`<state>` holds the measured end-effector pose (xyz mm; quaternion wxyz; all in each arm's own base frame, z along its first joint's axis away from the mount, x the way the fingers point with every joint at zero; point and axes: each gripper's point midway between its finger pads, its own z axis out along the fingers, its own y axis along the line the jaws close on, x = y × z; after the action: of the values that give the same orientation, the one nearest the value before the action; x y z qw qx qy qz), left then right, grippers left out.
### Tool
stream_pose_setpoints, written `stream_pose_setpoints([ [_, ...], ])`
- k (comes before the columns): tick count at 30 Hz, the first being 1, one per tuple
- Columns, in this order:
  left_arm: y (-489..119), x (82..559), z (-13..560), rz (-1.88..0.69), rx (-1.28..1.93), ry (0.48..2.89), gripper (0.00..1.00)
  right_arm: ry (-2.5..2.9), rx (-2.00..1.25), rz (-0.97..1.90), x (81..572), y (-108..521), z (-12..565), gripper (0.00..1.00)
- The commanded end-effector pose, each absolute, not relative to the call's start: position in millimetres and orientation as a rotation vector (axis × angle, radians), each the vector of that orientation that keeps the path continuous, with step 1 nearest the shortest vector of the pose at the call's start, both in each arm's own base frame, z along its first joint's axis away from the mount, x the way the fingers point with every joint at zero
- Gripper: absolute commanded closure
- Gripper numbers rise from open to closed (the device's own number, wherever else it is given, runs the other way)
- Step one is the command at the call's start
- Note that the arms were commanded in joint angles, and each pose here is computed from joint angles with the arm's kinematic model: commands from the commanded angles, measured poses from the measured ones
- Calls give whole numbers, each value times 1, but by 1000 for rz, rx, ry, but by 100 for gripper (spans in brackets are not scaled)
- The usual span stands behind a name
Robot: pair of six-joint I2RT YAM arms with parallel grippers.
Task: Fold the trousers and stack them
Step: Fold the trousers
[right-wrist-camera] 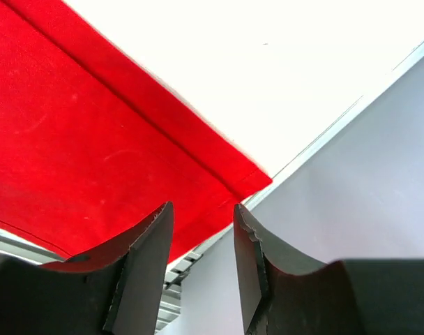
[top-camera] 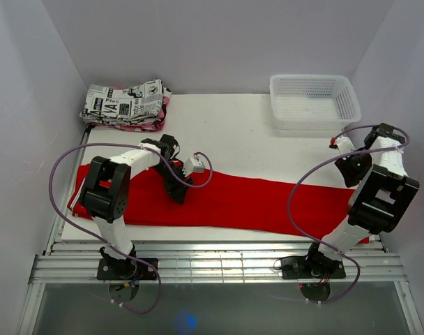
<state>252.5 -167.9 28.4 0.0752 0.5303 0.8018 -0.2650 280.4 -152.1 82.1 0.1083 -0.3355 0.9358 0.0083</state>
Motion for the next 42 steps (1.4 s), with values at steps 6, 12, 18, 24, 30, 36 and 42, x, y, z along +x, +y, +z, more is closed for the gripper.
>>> stream_pose_setpoints([
  [6, -173, 268, 36, -765, 1603, 2359, 39, 2735, -1305, 179, 263, -153, 65, 55],
  [12, -173, 267, 34, -774, 1598, 2374, 38, 2756, -1318, 220, 266, -153, 44, 56],
  [18, -174, 271, 35, -771, 1594, 2375, 39, 2790, -1335, 238, 258, -150, 22, 58],
  [24, -175, 272, 35, -775, 1595, 2372, 39, 2820, -1347, 245, 251, -148, 8, 63],
  [30, -176, 273, 36, -780, 1600, 2364, 39, 2796, -1321, 187, 260, -151, 13, 59],
  [36, -174, 271, 35, -777, 1614, 2364, 39, 2759, -1265, 96, 283, -170, 41, 52],
  [42, -176, 272, 33, -792, 1609, 2367, 38, 2796, -1280, 105, 283, -182, 35, 46],
])
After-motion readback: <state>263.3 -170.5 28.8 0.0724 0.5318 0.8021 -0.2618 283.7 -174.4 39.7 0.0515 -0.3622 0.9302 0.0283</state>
